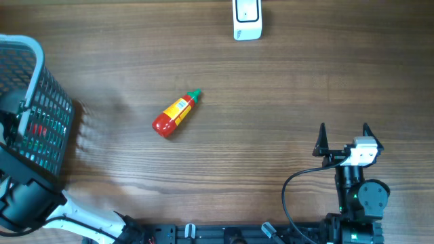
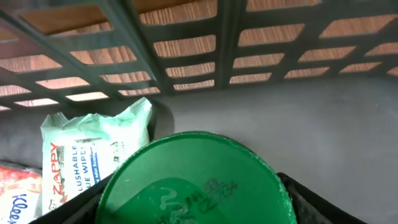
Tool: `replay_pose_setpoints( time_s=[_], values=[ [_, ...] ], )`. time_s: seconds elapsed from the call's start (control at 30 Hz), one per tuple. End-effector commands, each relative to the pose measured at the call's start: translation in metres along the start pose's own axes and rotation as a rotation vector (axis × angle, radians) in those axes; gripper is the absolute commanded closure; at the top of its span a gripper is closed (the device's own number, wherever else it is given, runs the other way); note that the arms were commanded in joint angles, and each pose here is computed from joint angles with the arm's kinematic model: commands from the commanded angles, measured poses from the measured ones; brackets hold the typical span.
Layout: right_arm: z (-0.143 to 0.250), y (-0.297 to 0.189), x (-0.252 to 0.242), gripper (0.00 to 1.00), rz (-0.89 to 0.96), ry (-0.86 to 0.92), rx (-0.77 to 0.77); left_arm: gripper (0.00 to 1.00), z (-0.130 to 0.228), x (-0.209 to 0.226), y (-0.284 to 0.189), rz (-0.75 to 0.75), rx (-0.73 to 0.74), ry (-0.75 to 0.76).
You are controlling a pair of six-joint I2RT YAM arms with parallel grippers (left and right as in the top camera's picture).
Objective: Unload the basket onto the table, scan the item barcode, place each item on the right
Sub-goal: 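Reach the left gripper into the basket toward the green-lidded jar, then grasp the green-lidded jar and lift it out of the basket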
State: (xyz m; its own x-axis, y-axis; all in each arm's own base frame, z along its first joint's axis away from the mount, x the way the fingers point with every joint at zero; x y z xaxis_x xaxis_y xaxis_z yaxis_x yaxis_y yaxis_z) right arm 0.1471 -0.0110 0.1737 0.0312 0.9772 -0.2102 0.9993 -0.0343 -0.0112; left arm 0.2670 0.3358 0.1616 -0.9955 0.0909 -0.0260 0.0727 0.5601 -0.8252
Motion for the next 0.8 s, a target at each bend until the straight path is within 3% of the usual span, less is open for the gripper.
replay_pose_setpoints(
  time_s=[0.0, 0.23, 0.37, 0.57, 0.77],
  values=[
    [-0.001, 0.0, 0.0, 0.0, -0.007, -0.006, -0.007, 0.37, 0.003, 0.001, 0.005, 0.0, 0.01, 0.004],
    [-0.001, 0.0, 0.0, 0.0, -0.007, -0.006, -0.007, 0.63, 0.002, 0.002, 0.005, -0.006, 0.008, 0.004],
    [-0.001, 0.0, 0.0, 0.0, -0.007, -0.006, -0.007, 0.68, -0.006, 0.003, -0.011, -0.01, -0.035, -0.009],
    [-0.001, 0.0, 0.0, 0.0, -0.007, -0.006, -0.007, 0.73, -0.042, 0.014, -0.143, 0.176, -0.288, -0.086],
    [-0.001, 0.0, 0.0, 0.0, -0.007, -0.006, -0.007, 0.72, -0.031, 0.067, -0.312, 0.443, -0.582, -0.171]
  ],
)
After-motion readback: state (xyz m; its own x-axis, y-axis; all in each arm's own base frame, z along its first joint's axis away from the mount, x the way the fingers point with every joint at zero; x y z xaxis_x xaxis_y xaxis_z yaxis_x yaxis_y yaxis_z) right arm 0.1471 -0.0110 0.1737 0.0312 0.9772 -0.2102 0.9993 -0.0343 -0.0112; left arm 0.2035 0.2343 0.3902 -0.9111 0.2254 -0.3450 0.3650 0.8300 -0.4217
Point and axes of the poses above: each gripper's point midway between its finger pads, its own y axis out along the fingers, its own x axis along the line the jaws close on, z = x × y, the point moved 10 cm from there along -y, back along the fingers, and after that the axes turned 8 degrees about -y, right-handed, at the moved point
